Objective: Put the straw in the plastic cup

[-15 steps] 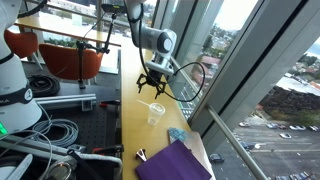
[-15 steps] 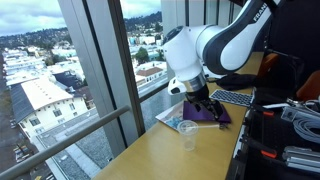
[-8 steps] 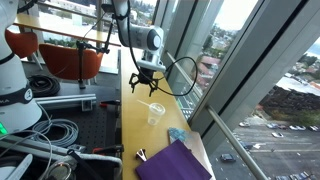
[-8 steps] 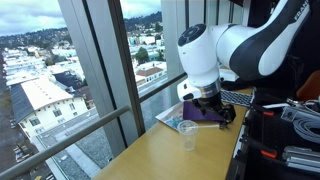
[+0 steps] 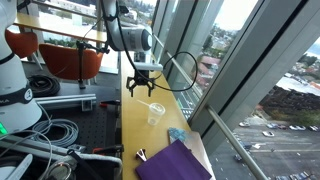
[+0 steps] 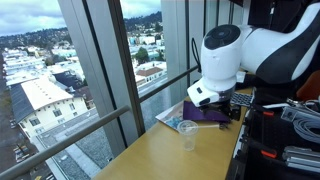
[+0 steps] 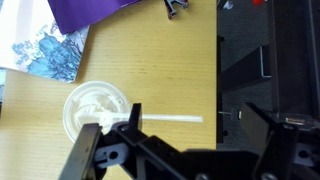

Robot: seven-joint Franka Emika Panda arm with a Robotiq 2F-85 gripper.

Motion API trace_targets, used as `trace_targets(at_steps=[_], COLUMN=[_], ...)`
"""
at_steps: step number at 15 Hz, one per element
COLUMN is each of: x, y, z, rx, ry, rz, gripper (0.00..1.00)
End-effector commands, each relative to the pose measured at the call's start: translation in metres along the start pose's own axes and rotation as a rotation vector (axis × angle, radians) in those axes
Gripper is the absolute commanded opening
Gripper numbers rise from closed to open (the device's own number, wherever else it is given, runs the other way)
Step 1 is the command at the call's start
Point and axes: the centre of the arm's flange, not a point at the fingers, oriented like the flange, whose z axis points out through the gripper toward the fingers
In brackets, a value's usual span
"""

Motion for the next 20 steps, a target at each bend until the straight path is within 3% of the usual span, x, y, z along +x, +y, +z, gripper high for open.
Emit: trace_targets(at_steps=[1,13,20], x=[0.008,0.021,0.028], y=[-0.008,-0.007,0.016], z=[0.015,0.028,0.026], rx=[-0.084,-0.167,-0.203], ry=[0.017,0.001,0.006], rz=[-0.062,-0.077,-0.041], gripper=[1.0,1.0,1.0])
